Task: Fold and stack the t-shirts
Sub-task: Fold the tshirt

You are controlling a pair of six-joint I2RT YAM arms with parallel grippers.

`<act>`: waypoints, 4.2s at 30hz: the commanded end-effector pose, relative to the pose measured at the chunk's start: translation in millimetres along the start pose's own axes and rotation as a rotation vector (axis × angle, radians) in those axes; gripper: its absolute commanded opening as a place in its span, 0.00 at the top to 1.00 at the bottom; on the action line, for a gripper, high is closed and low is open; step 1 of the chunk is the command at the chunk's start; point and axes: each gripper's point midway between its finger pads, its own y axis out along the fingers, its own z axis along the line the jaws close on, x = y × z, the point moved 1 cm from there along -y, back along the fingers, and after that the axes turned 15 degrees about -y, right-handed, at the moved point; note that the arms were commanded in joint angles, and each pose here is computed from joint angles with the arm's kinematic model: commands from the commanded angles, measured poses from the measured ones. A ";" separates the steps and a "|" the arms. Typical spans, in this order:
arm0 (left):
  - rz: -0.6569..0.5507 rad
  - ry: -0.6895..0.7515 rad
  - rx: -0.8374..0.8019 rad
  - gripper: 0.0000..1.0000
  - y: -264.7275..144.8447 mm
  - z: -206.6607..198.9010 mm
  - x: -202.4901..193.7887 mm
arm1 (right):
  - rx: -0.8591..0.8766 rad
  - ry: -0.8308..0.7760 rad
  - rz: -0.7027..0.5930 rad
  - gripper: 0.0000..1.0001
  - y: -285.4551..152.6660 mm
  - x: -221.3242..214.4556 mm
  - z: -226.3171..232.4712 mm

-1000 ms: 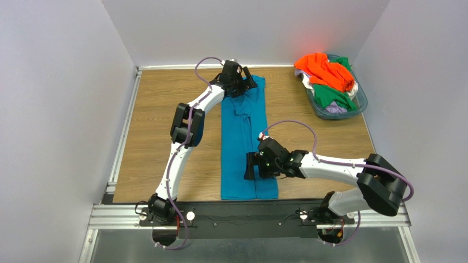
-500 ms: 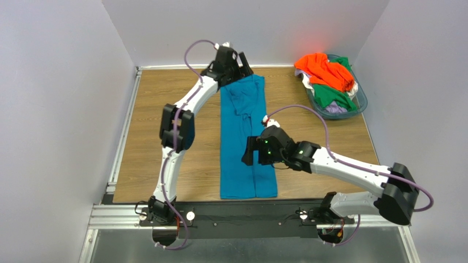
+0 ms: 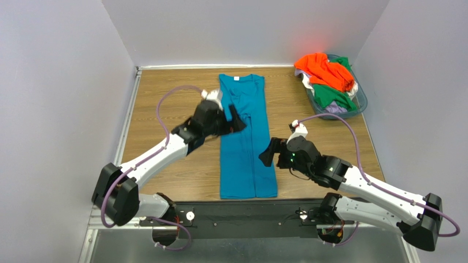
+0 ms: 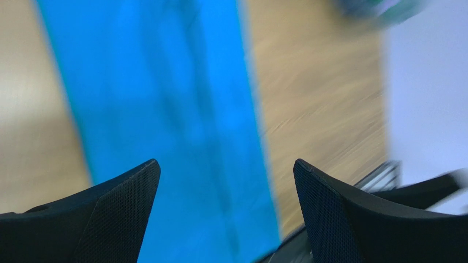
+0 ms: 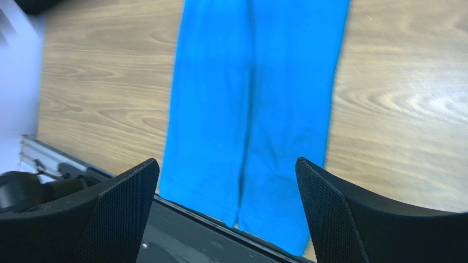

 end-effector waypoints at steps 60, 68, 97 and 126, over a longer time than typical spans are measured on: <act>0.517 -0.241 0.453 1.00 -111.6 176.0 -217.5 | 0.037 0.149 0.615 0.44 -4.4 -170.4 -16.0; 0.514 -0.230 0.460 1.00 -111.0 176.1 -216.2 | 0.004 0.167 0.670 0.50 -10.0 -183.5 -22.4; 0.304 -0.113 0.296 1.00 -51.4 107.1 -130.1 | -0.173 -0.071 0.249 0.99 41.7 -46.6 -15.2; 0.006 -0.020 0.239 1.00 22.8 87.1 14.6 | -0.420 -0.203 0.068 0.99 117.6 80.3 -49.9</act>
